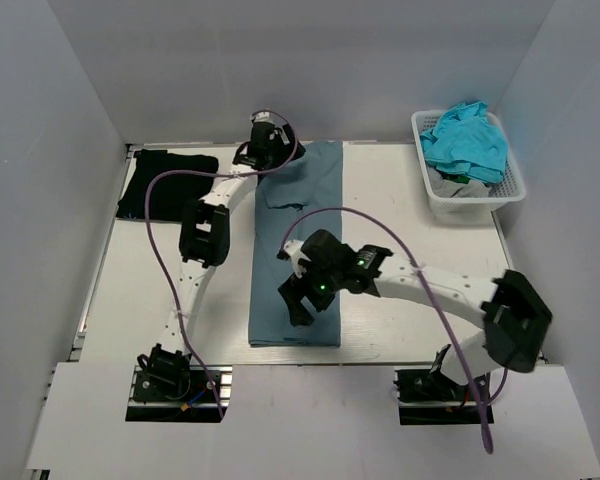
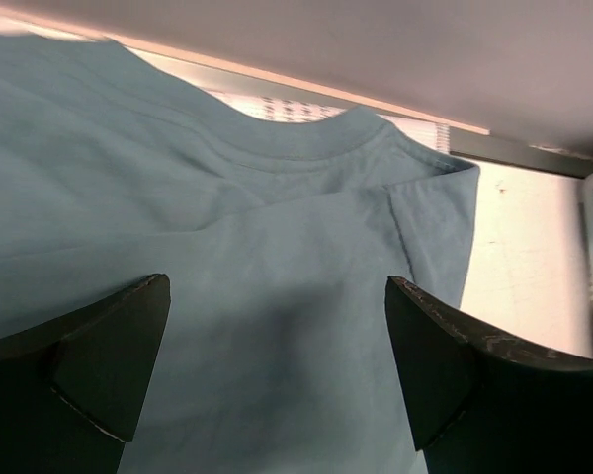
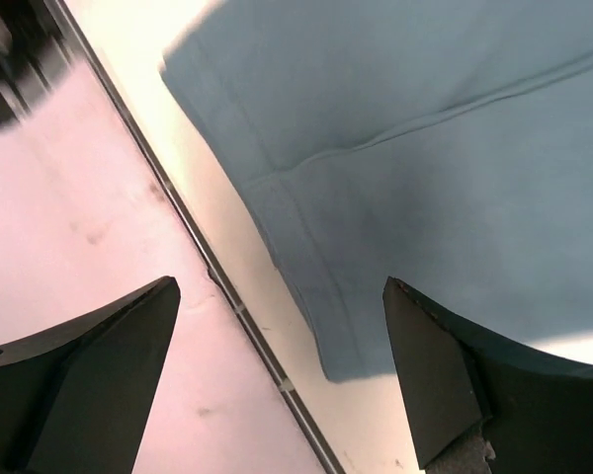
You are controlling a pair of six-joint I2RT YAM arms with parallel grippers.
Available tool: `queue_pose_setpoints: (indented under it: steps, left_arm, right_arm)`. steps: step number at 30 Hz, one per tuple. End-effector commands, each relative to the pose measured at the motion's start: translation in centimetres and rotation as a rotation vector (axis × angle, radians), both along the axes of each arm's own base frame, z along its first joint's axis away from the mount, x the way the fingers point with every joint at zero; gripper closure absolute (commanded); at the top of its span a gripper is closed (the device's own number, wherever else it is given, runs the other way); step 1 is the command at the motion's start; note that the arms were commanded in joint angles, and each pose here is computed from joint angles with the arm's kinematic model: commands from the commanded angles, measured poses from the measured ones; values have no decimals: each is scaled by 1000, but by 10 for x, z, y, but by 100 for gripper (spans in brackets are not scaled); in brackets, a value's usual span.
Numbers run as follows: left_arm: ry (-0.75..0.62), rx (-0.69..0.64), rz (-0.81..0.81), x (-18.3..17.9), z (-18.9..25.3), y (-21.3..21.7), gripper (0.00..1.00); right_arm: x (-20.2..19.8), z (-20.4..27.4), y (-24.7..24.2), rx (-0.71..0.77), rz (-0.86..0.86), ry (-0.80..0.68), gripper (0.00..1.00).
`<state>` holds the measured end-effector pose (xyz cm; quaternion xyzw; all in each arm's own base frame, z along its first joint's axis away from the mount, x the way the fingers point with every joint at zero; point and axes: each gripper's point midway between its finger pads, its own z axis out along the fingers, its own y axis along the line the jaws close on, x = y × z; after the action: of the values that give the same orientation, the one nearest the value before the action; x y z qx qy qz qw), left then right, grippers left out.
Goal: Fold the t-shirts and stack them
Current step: Rotate the tshirt 90 degrees
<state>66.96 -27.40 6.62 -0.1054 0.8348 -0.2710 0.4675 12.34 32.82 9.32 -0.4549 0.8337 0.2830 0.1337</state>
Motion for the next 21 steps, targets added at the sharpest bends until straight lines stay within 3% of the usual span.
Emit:
queue_pose_setpoints:
  steps: [1,4,5,7,8,9,11,12,14,15,16,20,21]
  left_arm:
    - [-198,19,-34,-11,154,20,1]
    - [-188,75,-76,-46,198,18,1]
    - [-211,72,-65,-68,242,28,1]
    - [-21,118,-71,-114,211,44,1]
    - [-22,95,-61,-148,245,55,1]
    - [170,111,-44,-184,191,66,1]
    - [286,94,-55,-239,170,74,1]
    - [364,85,-48,-289,146,88,1]
    - [419,25,-96,-341,125,88,1]
    - [553,31,-104,-386,75,99,1]
    - [551,-42,-156,-416,85,92,1]
    - [815,-102,-193,-522,14,102,1]
    - [833,-107,-181,-531,8,105,1]
  right_arm:
    - [29,29,-4,66,-224,-120,10]
    - [44,48,-23,104,-412,-184,10]
    - [44,45,-31,81,-450,-183,10]
    - [46,44,-52,57,-580,-172,10]
    - [44,38,-62,23,-607,-163,10]
    - [43,44,-68,45,-659,-144,10]
    - [31,25,-77,19,-663,-93,10]
    - [27,24,-81,39,-672,-79,10]
    - [15,13,-87,21,-669,-32,10]
    - [13,14,-89,24,-670,-25,10]
    - [10,15,-91,25,-670,-11,10]
    - [-15,1,-94,-7,-634,104,10]
    - [-17,-3,-92,0,-628,122,10]
